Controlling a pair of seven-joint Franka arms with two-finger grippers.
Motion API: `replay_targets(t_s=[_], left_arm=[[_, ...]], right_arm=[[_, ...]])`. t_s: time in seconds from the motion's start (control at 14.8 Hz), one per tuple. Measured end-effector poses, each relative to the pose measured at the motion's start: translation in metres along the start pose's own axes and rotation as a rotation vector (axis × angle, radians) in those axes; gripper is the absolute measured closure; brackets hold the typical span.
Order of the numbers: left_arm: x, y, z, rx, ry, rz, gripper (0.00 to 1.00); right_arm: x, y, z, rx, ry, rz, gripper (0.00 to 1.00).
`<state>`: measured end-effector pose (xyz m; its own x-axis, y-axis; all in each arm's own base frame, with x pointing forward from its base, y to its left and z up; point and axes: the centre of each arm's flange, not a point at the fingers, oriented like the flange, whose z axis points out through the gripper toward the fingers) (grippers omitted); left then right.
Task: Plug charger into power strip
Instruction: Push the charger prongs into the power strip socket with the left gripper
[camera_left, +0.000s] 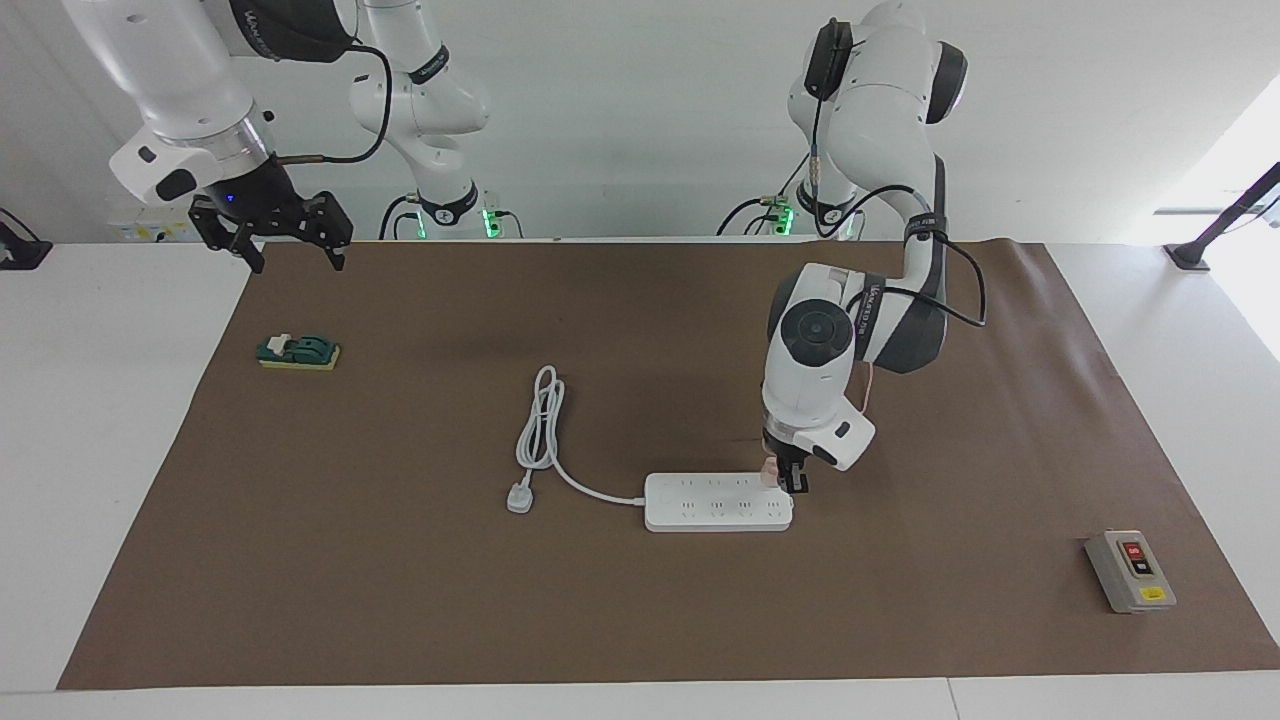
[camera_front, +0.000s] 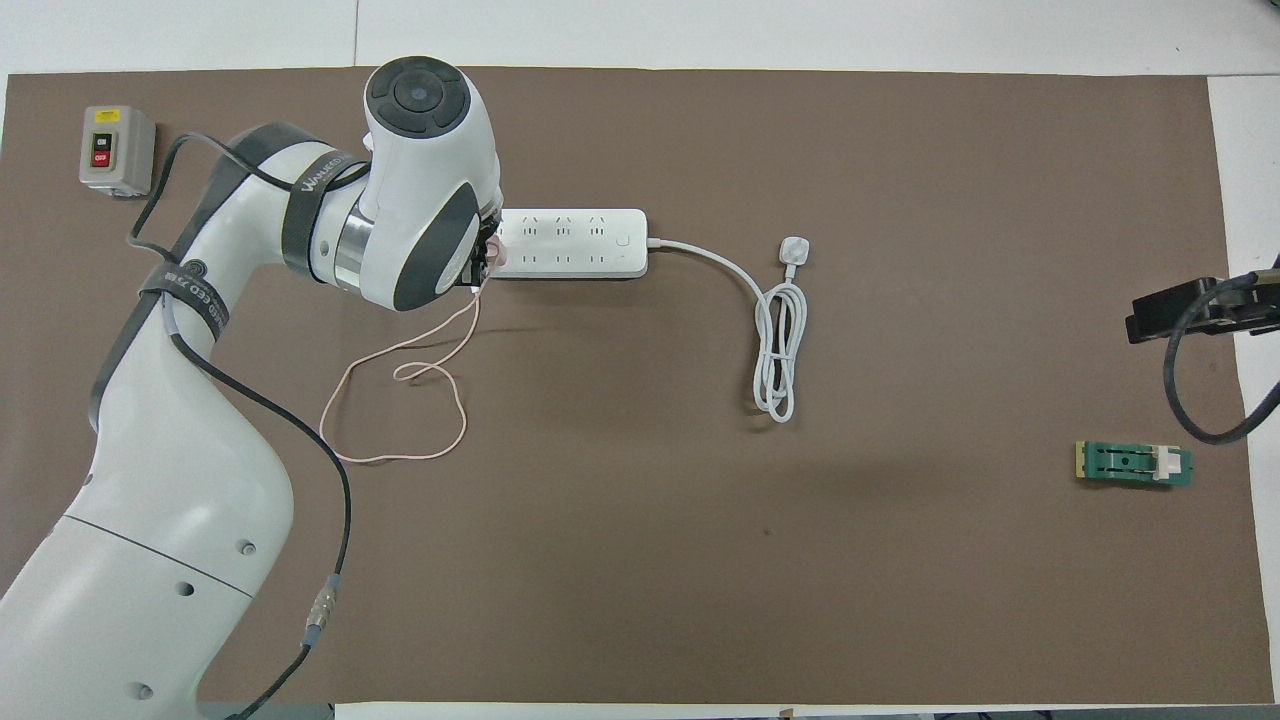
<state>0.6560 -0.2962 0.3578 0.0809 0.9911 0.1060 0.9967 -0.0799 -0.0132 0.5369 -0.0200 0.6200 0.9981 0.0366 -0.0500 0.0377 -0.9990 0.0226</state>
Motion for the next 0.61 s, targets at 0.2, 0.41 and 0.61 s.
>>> replay_targets(t_s=[0.2, 0.41, 0.61], left_arm=[[-0.002, -0.001, 0.000, -0.001, 0.000, 0.004, 0.69], [-0.006, 0.000, 0.009, 0.001, 0.006, 0.011, 0.69], [-0.006, 0.000, 0.010, 0.001, 0.008, 0.013, 0.69]], right_arm=[[0.000, 0.000, 0.000, 0.000, 0.000, 0.000, 0.00], [0.000, 0.000, 0.000, 0.000, 0.000, 0.000, 0.00], [0.000, 0.000, 0.000, 0.000, 0.000, 0.000, 0.00]])
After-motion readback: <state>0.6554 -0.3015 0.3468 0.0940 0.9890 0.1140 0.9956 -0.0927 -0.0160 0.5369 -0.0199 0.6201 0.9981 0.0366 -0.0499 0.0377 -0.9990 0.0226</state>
